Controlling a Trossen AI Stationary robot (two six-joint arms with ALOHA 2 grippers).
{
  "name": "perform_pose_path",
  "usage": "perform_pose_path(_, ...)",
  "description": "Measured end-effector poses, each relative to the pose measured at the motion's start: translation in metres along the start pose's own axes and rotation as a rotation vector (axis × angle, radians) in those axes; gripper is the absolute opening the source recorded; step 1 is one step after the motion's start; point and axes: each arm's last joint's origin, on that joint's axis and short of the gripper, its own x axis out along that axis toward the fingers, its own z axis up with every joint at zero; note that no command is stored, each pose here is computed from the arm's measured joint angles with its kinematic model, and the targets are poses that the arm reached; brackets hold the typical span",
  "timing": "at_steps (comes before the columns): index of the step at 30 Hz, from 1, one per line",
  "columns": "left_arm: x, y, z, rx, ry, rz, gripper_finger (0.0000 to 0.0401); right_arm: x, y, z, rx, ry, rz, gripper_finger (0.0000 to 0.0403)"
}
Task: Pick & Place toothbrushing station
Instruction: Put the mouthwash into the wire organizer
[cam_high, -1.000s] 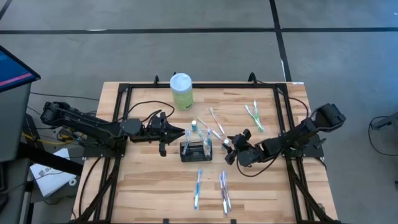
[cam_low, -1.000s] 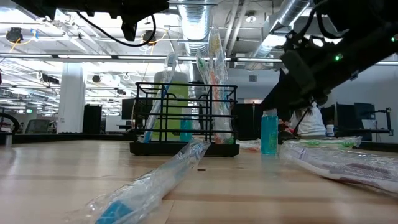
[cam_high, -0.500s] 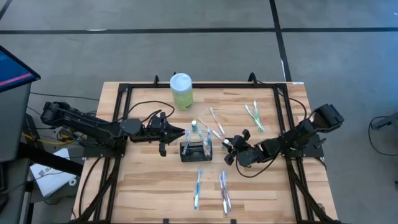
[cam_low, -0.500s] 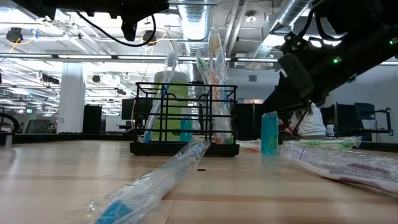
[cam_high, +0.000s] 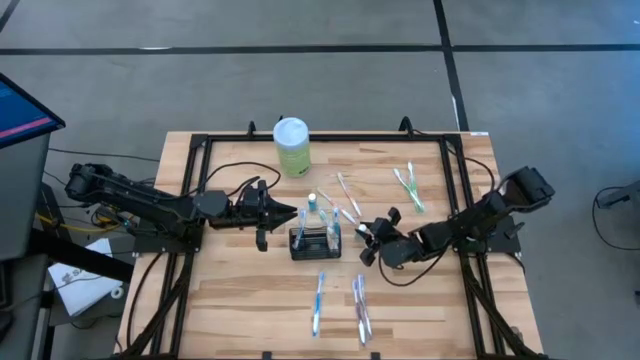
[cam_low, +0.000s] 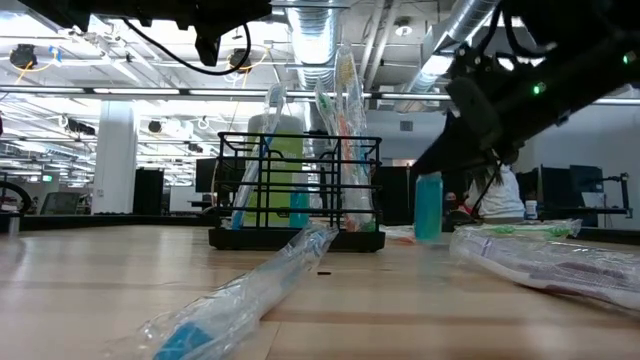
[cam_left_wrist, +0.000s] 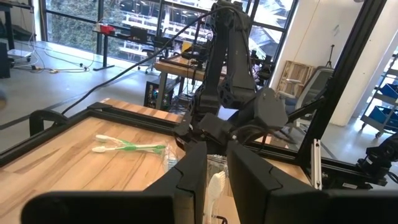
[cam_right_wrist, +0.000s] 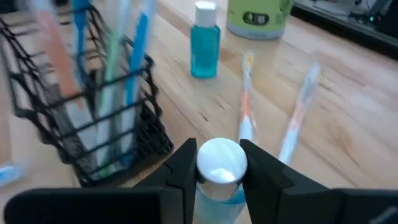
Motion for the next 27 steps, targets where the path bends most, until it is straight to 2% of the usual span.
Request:
perform_pose_path(5,0.0,0.0,0.0,0.001,0.002,0.0,0.0058,-0.014,-0.001,0.025,0.0,-0.063,0.042,0.0088)
perform_pose_path(14,0.007,0.0,-0.013,0.016,0.062,-0.004,0.0064,-0.064,-0.012,0.074,0.054,-0.244,0.182,0.0088)
perform_pose_path(21,0.023,0.0,-0.034,0.026,0.099,0.003,0.0106,-0.077,-0.011,0.091,0.086,-0.362,0.25,0.0088)
perform_pose_path(27,0.031,-0.005,-0.042,0.014,0.058,-0.024,0.0147,-0.072,0.003,0.096,0.078,-0.359,0.316,0.0088)
